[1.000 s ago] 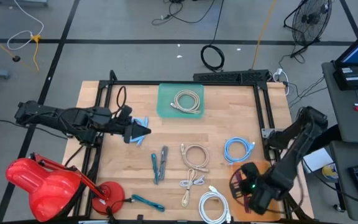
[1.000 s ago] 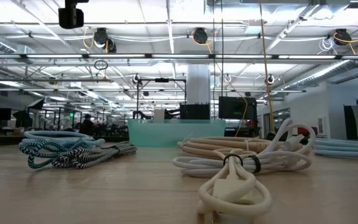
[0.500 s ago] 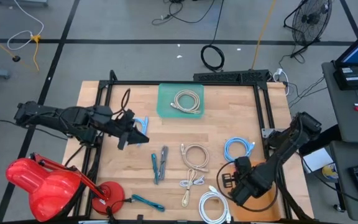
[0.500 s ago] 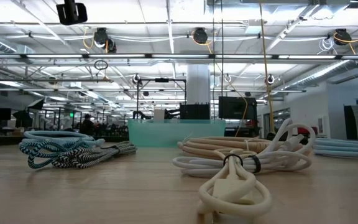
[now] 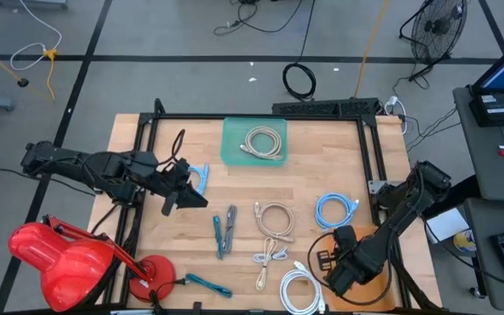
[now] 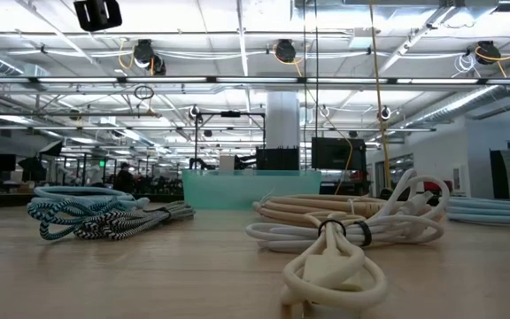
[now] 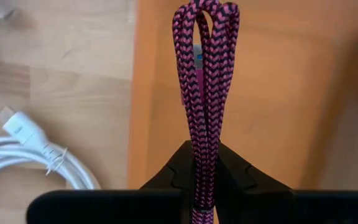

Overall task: Pick & Place USB Port
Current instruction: Put the violet charger cable into the orange bin

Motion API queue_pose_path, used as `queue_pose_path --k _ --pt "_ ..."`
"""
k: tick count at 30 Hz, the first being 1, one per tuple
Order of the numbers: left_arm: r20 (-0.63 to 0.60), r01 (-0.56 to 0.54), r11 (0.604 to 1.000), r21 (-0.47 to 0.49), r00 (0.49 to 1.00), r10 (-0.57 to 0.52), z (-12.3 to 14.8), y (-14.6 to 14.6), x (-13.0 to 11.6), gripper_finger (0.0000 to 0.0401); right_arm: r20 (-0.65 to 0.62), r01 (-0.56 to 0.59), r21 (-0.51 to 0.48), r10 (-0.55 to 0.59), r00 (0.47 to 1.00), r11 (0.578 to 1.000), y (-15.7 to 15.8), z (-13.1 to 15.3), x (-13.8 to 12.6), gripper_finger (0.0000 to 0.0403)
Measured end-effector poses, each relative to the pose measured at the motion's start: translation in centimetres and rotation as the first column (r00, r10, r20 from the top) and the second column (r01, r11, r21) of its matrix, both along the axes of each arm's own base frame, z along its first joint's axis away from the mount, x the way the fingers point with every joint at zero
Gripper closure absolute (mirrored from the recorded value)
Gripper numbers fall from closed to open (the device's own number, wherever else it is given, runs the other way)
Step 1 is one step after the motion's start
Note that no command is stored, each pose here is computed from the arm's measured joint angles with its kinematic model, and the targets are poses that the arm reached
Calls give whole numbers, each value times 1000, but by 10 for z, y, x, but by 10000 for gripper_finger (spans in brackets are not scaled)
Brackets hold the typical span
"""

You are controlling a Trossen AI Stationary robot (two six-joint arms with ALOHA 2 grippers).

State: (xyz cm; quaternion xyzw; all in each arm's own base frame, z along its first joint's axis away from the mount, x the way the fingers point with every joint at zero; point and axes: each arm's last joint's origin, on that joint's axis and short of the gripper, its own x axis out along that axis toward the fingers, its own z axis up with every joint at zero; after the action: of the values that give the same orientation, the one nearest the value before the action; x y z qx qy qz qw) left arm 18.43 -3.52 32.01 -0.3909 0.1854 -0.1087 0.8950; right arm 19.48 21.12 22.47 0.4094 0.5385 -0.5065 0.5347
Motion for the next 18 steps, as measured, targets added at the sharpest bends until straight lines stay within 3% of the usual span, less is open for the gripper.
queue_pose_path --k 18 --pt "-5 4 1000 -14 1000 -4 0 -2 -1 345 30 1 39 -2 1000 999 -5 -44 -4 384"
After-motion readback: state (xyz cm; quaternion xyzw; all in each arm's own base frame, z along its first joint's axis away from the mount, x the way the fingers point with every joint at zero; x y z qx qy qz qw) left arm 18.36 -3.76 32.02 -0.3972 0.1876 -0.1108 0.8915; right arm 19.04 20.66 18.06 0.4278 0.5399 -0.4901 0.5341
